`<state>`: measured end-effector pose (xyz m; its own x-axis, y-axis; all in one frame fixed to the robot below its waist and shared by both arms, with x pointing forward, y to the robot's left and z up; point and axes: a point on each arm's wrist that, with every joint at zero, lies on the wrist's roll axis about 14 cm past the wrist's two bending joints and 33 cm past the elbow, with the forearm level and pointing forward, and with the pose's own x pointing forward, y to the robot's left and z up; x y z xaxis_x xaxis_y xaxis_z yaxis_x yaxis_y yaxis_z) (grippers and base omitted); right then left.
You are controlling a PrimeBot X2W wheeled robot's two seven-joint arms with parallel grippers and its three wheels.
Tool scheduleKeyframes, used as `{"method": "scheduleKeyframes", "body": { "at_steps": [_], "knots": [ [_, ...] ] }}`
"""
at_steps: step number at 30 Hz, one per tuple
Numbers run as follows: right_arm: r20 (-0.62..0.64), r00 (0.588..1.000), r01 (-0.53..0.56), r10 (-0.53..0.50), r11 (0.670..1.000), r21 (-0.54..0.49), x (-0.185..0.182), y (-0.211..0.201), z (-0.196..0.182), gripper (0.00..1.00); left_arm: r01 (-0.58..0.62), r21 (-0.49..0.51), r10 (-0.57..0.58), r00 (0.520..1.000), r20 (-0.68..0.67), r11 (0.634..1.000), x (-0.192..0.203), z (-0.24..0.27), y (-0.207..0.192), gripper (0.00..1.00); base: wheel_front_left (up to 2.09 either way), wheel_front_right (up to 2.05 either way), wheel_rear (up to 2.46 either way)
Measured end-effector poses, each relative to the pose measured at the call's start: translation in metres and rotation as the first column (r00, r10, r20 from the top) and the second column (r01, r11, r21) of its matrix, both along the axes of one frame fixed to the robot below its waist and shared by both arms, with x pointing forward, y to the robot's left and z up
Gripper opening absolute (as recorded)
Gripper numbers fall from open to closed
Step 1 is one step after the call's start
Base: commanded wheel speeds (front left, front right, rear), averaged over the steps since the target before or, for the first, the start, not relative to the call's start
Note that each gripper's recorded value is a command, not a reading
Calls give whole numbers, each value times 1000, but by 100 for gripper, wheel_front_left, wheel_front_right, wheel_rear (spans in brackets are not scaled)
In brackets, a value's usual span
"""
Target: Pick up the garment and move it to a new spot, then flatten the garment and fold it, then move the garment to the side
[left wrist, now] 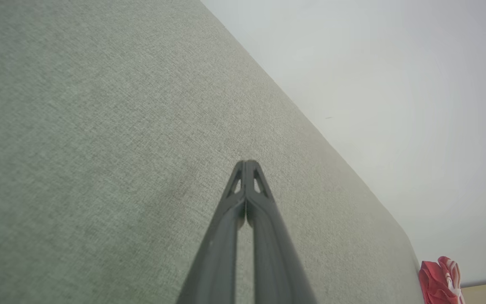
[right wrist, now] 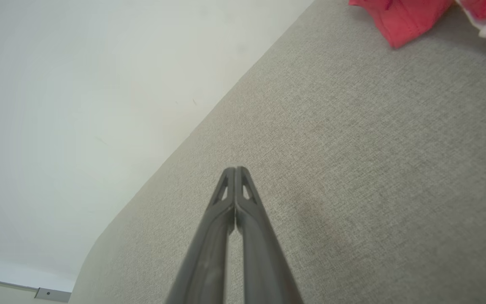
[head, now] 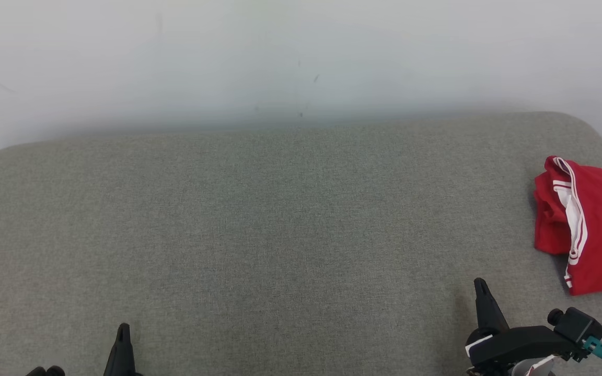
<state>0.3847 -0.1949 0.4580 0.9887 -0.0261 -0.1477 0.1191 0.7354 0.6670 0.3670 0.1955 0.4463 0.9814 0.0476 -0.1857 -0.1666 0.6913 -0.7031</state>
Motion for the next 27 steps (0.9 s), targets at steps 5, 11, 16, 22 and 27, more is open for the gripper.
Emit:
{"method": "scheduleKeyframes", "body": {
  "at_steps": [5, 11, 16, 22, 27],
  "knots": [
    [5, 1000, 15, -15, 997, 81, 0, -1, 2, 0, -11, -80, 13, 1000, 15, 997, 3, 5, 0, 0, 0, 0, 0],
    [14, 999, 26, -29, 987, 159, 1, -2, 6, 0, -20, -150, 24, 999, 21, 989, 5, 8, 1, 0, 0, 0, 0],
    [17, 999, 33, -38, 975, 220, 1, -3, 8, 0, -26, -207, 32, 999, 27, 978, 6, 11, 1, 0, 0, 0, 0],
    [27, 999, 37, -46, 957, 287, 2, -4, 13, 0, -25, -269, 39, 998, 46, 963, 9, 17, 1, 0, 0, 0, 0],
    [35, 998, 38, -53, 940, 340, 2, -4, 16, 0, -26, -320, 45, 998, 51, 947, 10, 20, 1, 0, 0, 0, 0]
  ]
}}
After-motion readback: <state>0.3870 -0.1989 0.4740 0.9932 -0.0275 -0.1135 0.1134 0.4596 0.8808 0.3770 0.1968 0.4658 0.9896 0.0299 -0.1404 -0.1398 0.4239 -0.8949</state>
